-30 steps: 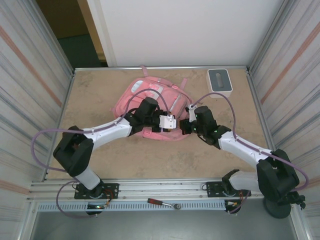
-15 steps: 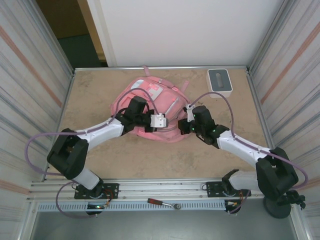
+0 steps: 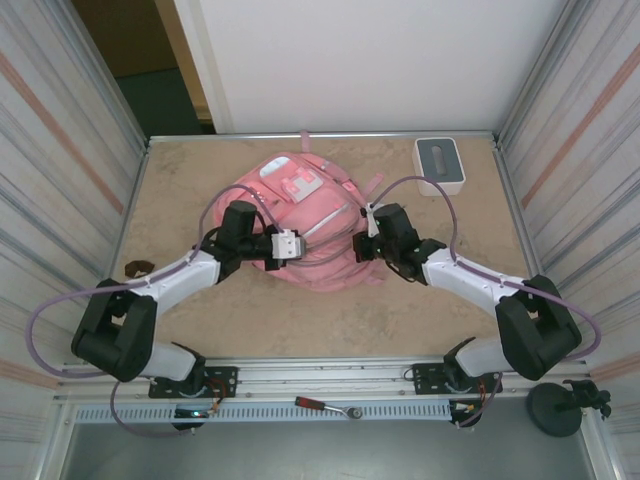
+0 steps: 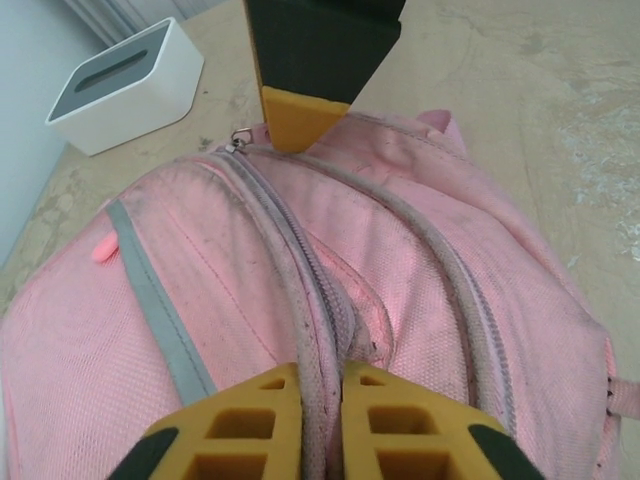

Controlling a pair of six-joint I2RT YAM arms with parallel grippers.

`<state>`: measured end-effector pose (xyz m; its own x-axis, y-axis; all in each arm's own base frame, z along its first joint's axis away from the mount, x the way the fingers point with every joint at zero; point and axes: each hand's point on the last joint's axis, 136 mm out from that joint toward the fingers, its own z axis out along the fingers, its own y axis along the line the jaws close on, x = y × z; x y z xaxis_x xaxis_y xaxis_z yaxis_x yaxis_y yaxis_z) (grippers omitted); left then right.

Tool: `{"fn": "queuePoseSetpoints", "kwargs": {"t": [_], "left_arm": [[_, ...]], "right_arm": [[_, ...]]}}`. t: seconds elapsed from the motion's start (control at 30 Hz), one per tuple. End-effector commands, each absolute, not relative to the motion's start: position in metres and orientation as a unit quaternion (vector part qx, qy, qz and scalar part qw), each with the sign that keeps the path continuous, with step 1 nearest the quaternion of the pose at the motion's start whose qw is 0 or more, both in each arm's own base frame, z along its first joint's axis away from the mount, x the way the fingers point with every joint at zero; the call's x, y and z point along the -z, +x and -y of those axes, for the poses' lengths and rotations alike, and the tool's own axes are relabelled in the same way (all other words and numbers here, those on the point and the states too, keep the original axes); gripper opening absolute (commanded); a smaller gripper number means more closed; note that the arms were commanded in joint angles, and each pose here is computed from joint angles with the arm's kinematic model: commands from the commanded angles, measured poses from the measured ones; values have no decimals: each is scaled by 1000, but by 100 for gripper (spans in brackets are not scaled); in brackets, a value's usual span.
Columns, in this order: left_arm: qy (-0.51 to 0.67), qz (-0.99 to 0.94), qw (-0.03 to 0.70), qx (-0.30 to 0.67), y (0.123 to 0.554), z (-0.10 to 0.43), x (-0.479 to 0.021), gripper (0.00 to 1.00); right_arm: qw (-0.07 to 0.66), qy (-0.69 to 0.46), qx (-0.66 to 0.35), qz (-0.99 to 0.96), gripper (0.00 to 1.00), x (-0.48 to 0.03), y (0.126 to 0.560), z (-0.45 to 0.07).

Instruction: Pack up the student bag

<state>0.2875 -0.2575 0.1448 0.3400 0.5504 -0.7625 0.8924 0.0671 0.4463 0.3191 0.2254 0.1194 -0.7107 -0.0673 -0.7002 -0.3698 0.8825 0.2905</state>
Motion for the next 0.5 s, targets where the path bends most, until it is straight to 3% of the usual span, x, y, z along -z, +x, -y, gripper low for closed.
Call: {"fn": "queuePoseSetpoints", "kwargs": {"t": [0.0,0.13,0.2,0.37,0.47], "left_arm": [[614,-612,480,136,304,226,-147,37],[601,-599,503,164,285,246,-172,62],[606,-593,507,155,276,259,-177,69],[620,-606,484,118,272,292,-171,74],[620,-618,473,94,284,306,-163,71]], "right_arm": [[364,-103,-180,-908,0,-118,323,-212],[368,-115,-205,-900,0,-126,317,-226],[371,-116,-210,-897,0,-129,314,-229],[379,-116,-217,-892,0,-133,311,-229],[381,-113,-218,-891,0,-135,309,-227]]}}
